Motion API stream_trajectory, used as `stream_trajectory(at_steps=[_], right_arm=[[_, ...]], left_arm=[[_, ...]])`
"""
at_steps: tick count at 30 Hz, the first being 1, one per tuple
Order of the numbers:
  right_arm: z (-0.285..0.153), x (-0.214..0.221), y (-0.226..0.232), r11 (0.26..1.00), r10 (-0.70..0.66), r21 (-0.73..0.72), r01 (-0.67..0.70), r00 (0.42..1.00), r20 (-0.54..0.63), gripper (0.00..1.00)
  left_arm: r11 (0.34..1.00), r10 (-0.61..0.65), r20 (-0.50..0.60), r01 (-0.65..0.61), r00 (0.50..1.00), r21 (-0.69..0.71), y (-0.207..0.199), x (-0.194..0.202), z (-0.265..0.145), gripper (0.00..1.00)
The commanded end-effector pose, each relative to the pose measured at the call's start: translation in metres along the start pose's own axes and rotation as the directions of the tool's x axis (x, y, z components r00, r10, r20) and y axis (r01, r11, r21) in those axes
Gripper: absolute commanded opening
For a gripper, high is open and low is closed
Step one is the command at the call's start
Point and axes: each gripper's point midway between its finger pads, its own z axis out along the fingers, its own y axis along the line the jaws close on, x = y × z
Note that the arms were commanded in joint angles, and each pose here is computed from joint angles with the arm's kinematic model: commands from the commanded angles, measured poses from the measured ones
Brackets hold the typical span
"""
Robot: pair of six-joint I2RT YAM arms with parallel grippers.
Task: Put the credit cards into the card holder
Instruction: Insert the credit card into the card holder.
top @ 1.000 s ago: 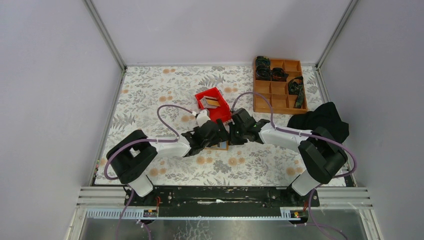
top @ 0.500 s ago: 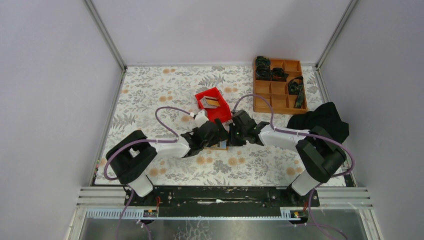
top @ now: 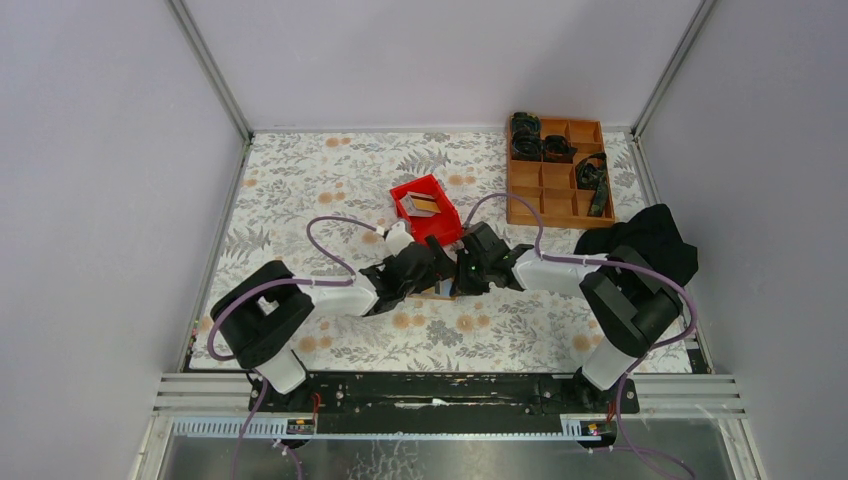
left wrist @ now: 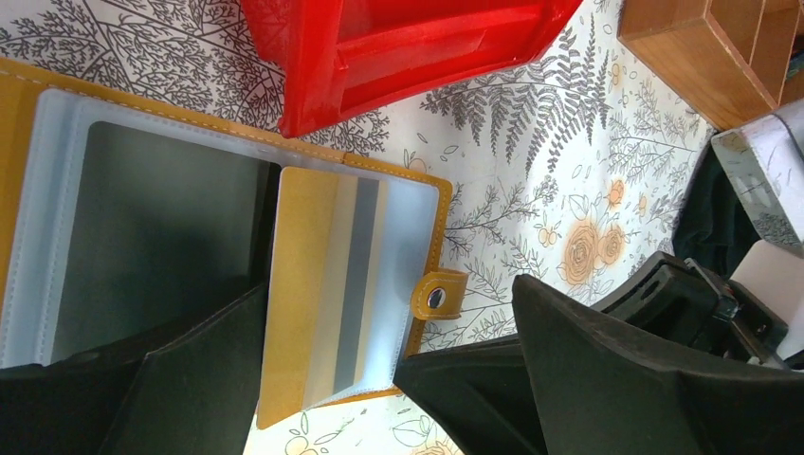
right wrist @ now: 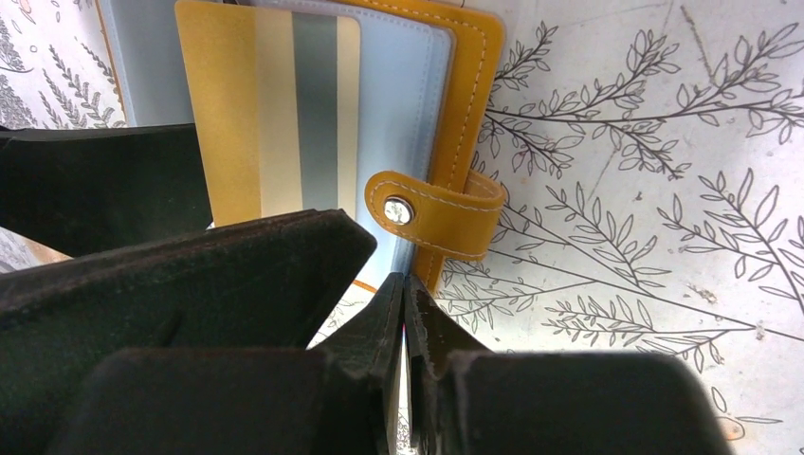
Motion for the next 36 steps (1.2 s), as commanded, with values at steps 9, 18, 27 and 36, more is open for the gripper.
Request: stream_trajectory(at_steps=[9, 18, 27, 36], right_arm=[[0.016, -0.004, 0.012, 0.999, -0.036, -0.018, 0.036, 0.999, -0.002, 0.07], [0.016, 0.0, 0.003, 1.0, -0.021, 0.022, 0.021, 1.0, -0.003, 0.07], [0.016, 0.002, -0.001, 0.999, -0.024, 0.042, 0.025, 1.0, -0.016, 0.06], [0.015, 0.001, -0.002, 0.999, -0.028, 0.046, 0.029, 0.999, -0.018, 0.06]], left_arm=[[0.991, 0.067, -0.124, -0.08, 0.99, -0.11, 0.046, 0.034, -0.011, 1.0], [0.972, 0.112, -0.127, -0.135, 0.986, -0.191, 0.069, 0.034, -0.015, 1.0], [0.968, 0.116, -0.062, -0.127, 0.991, -0.214, 0.072, 0.019, -0.022, 1.0], [0.969, 0.113, -0.007, -0.112, 0.994, -0.222, 0.067, 0.004, -0.028, 1.0]])
